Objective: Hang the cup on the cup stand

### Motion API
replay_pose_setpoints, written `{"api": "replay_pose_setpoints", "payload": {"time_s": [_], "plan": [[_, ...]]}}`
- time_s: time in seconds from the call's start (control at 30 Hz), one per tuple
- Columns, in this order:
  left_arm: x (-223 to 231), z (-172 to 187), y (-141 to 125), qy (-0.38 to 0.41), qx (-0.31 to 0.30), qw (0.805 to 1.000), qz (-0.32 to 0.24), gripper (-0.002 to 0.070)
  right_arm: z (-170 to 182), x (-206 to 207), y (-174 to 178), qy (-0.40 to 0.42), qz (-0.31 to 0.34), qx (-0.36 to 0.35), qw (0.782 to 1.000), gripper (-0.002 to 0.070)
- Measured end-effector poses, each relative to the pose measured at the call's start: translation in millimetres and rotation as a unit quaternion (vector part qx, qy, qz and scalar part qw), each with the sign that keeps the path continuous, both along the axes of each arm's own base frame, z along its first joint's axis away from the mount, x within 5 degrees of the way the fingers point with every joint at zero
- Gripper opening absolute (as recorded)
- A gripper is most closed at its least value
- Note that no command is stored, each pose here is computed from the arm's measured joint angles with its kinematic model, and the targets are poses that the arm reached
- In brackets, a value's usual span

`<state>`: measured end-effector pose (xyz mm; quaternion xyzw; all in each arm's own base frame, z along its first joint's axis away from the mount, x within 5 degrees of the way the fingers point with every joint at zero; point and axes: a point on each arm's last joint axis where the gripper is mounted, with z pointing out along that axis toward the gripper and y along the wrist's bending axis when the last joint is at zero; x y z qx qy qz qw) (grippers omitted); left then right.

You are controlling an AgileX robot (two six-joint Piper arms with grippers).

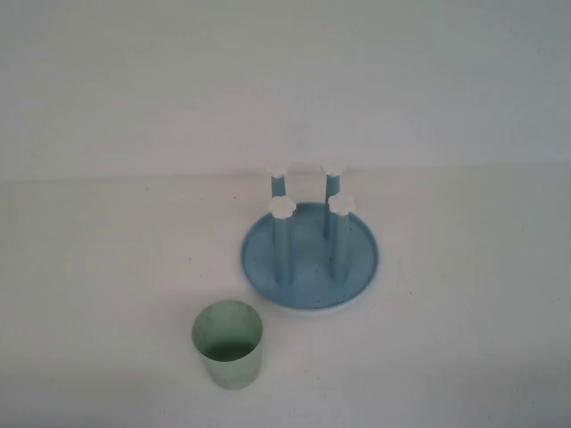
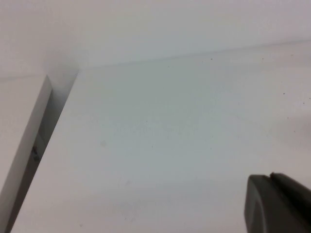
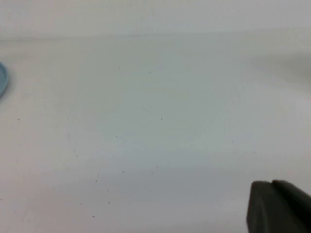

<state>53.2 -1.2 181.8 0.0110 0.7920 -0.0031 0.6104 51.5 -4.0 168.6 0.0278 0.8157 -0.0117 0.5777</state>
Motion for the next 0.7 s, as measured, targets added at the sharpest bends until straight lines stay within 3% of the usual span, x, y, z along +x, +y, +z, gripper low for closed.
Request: {"api": "replay_pose_setpoints", "payload": {"time_s": [0.47, 0.63, 0.7], "plan": [[0.0, 0.0, -0.7, 0.000, -0.011, 1.000, -0.001, -0.0004, 2.8, 1.0, 0.1, -0.017, 0.000, 0.003, 1.000, -0.0001], [1.4, 7.4, -4.4, -0.038, -0.092, 0.995, -0.004, -0.0004, 8.1, 2.5, 1.3, -0.047, 0.003, 0.017, 0.999, -0.0001], [2.4, 14.7, -5.0, -0.074, -0.155, 0.985, 0.000, -0.0004, 13.3, 3.7, 2.3, -0.077, 0.005, 0.031, 0.997, -0.0001]]}}
